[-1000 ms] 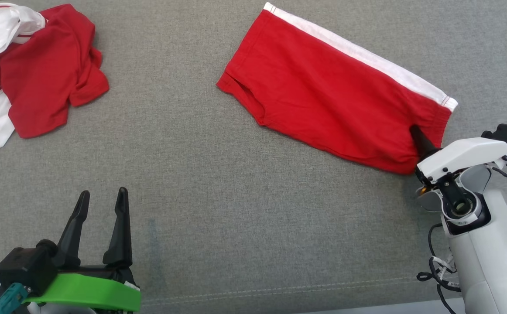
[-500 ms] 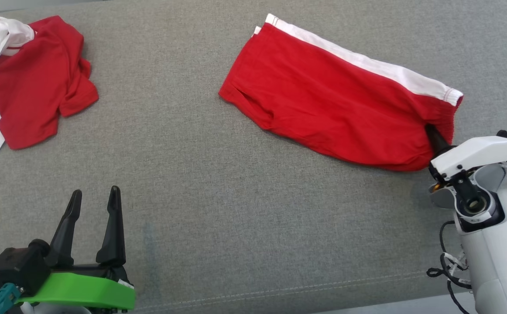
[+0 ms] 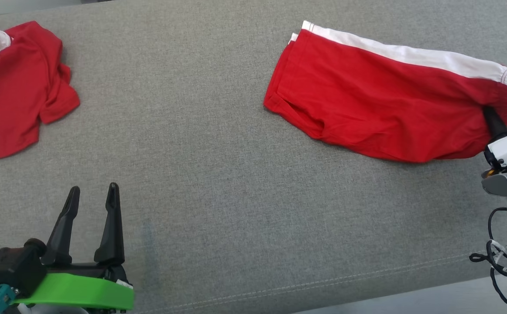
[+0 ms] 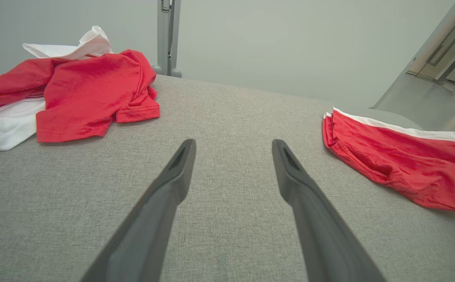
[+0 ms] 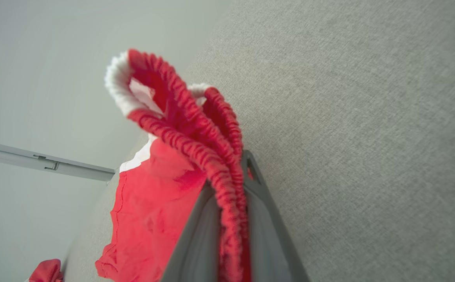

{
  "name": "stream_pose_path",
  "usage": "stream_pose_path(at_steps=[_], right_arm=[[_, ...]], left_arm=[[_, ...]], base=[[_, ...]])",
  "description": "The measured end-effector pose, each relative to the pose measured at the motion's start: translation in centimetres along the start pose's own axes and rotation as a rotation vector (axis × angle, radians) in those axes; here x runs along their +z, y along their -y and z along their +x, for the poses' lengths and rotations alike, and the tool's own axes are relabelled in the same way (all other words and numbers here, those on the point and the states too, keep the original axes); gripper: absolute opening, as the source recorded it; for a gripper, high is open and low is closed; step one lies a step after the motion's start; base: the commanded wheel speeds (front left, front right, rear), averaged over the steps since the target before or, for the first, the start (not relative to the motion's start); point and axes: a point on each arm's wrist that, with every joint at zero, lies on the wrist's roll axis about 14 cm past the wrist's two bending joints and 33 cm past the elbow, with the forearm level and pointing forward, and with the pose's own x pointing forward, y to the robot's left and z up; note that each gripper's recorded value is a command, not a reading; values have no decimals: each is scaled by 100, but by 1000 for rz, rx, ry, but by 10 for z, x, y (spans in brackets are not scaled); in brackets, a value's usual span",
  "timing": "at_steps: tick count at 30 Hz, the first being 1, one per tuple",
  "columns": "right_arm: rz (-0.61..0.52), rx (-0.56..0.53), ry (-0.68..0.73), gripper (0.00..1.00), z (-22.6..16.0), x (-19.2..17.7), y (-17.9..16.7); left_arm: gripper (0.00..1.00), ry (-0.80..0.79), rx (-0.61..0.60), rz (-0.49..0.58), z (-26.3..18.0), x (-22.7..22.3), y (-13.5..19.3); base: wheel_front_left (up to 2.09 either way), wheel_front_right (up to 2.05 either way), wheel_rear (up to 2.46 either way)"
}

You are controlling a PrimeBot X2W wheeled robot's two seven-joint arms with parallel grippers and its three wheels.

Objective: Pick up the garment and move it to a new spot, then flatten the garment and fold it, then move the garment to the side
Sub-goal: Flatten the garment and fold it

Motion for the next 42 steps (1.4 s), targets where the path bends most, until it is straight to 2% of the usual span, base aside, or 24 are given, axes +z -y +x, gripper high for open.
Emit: stream_pose_path(at_steps=[5,9,18,26,35,42], right_arm=[[72,42,-24,0,4,-8,-15],[124,135,-67,0,12,-22,-54],[114,301,-124,0,24,-41,-132],[80,302,-152,0,44,-53,-148],[-7,341,-224,0,55,-83,-176],[-34,330,-227,0,62,-86,-179]], left_arm=[[100,-29,-18,-14,2,-8,6],[100,-42,-14,-18,1,-11,6],[100,-48,14,-14,-4,-11,-2],[100,-52,41,-12,-6,-11,-9],[100,-51,75,-7,-6,-10,-19],[100,-49,70,-12,-6,-10,-17]], base=[[0,0,0],[0,0,0],[0,0,0],[0,0,0],[0,0,0],[0,0,0]])
